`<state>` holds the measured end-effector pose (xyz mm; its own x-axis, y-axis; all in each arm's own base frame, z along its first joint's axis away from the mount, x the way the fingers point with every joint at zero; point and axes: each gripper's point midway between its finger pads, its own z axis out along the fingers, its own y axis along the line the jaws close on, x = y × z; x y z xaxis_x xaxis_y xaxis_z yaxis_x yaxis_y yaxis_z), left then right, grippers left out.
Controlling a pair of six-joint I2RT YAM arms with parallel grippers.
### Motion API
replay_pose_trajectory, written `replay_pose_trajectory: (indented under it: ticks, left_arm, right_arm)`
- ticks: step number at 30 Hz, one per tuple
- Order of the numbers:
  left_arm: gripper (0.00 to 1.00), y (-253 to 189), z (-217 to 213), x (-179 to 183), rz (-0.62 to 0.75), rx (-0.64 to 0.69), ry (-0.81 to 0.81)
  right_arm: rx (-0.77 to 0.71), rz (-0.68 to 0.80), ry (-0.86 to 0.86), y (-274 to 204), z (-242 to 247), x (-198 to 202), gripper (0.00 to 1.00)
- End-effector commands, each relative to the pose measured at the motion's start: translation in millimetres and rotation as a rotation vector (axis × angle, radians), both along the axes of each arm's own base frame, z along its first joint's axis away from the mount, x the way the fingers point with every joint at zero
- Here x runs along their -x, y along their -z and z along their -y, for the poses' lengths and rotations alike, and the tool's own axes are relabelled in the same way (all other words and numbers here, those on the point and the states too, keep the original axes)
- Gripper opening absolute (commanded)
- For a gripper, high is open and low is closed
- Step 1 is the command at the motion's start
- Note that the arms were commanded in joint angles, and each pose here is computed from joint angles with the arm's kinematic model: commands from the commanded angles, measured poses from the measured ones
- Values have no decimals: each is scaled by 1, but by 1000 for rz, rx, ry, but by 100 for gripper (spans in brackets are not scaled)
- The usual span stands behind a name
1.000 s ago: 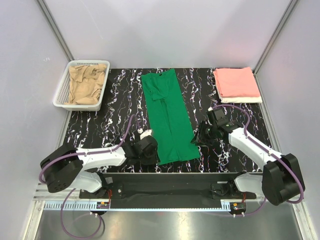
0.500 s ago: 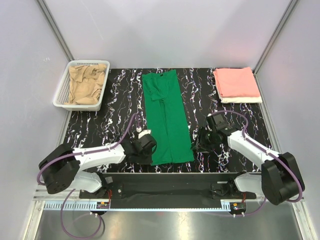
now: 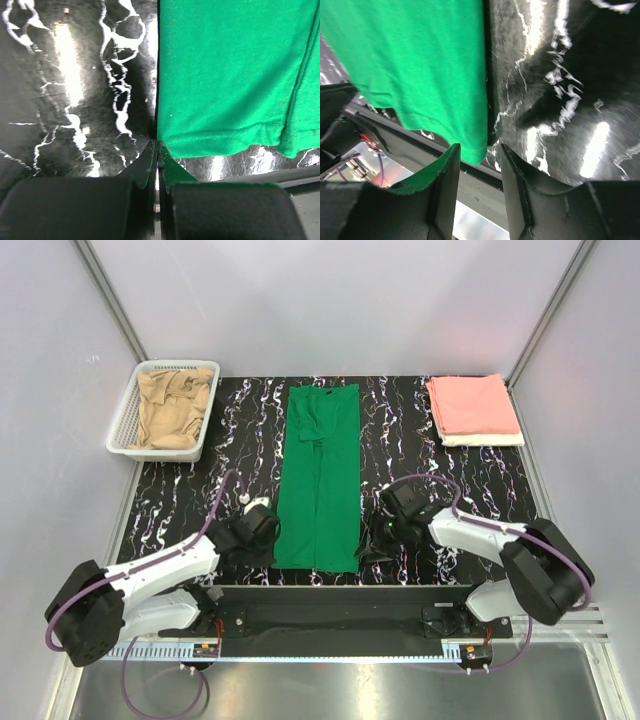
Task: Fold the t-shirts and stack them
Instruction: Fold the tshirt
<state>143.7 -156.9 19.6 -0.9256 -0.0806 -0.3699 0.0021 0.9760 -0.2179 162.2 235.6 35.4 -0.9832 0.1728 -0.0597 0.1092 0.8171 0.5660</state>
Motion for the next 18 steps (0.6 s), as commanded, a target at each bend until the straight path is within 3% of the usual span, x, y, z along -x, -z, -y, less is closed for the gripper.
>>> replay_pose_trajectory:
  ticks: [1, 18]
  left_arm:
    - [0, -5, -3, -2, 21, 2, 18]
    - [0, 4, -2, 1, -8, 10, 19]
  right_arm:
    - [-59, 18, 0, -6, -23, -10, 44]
    - [-63, -31, -37, 15, -19, 13, 41]
